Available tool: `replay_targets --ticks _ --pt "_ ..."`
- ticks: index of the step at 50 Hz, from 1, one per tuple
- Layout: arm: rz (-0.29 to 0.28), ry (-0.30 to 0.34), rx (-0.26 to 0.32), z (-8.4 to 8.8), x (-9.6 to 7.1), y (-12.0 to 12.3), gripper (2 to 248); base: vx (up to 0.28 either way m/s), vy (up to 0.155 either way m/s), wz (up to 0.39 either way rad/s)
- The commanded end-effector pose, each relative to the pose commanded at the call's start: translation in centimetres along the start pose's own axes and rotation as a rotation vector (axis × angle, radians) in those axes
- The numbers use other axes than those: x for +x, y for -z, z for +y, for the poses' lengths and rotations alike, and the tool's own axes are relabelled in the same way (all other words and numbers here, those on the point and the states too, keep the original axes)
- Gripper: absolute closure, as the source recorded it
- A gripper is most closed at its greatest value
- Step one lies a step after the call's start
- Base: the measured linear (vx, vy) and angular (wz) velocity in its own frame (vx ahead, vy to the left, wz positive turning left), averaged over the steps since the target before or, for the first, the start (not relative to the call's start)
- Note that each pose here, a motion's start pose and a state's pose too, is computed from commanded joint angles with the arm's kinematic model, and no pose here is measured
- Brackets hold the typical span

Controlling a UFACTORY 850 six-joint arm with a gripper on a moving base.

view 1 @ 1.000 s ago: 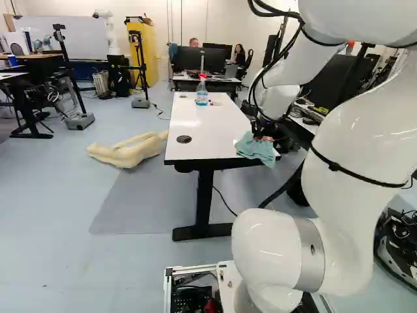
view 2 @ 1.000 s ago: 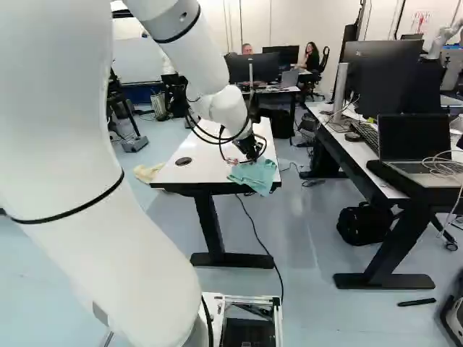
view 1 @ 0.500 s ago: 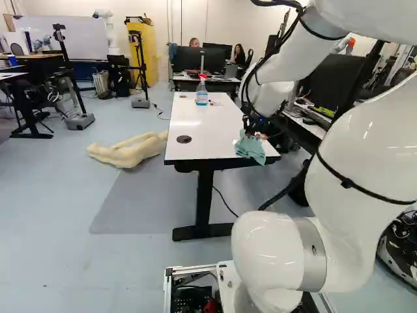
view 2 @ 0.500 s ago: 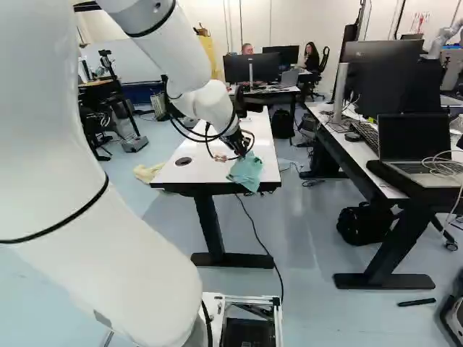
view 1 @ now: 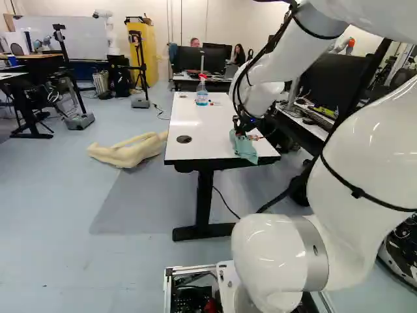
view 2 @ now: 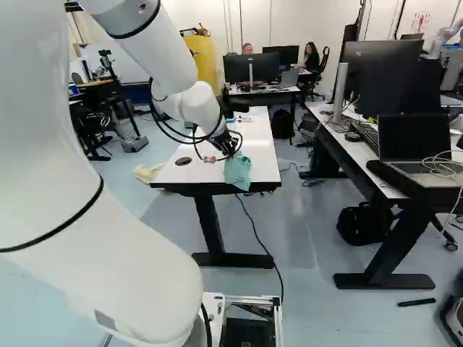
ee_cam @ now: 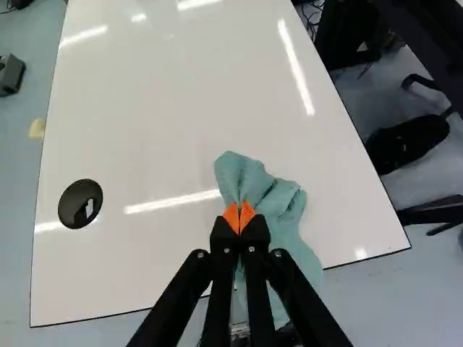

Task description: Clean the table with the green towel

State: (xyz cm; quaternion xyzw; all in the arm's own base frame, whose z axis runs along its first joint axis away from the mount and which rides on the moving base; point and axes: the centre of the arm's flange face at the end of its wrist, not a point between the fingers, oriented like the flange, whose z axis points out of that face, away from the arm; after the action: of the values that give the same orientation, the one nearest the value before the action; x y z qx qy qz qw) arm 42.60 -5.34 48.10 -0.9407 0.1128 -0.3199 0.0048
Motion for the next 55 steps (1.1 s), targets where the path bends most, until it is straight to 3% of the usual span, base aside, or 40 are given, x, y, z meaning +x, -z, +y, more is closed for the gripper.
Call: replay_targets --ticks 29,55 --pt "-0.006 0.085 0.065 -4.2 -2.2 1.1 229 0.0 0.0 0.0" --pt "0.009 0.089 0.07 -4.4 -2.1 1.8 229 0.0 0.0 0.0"
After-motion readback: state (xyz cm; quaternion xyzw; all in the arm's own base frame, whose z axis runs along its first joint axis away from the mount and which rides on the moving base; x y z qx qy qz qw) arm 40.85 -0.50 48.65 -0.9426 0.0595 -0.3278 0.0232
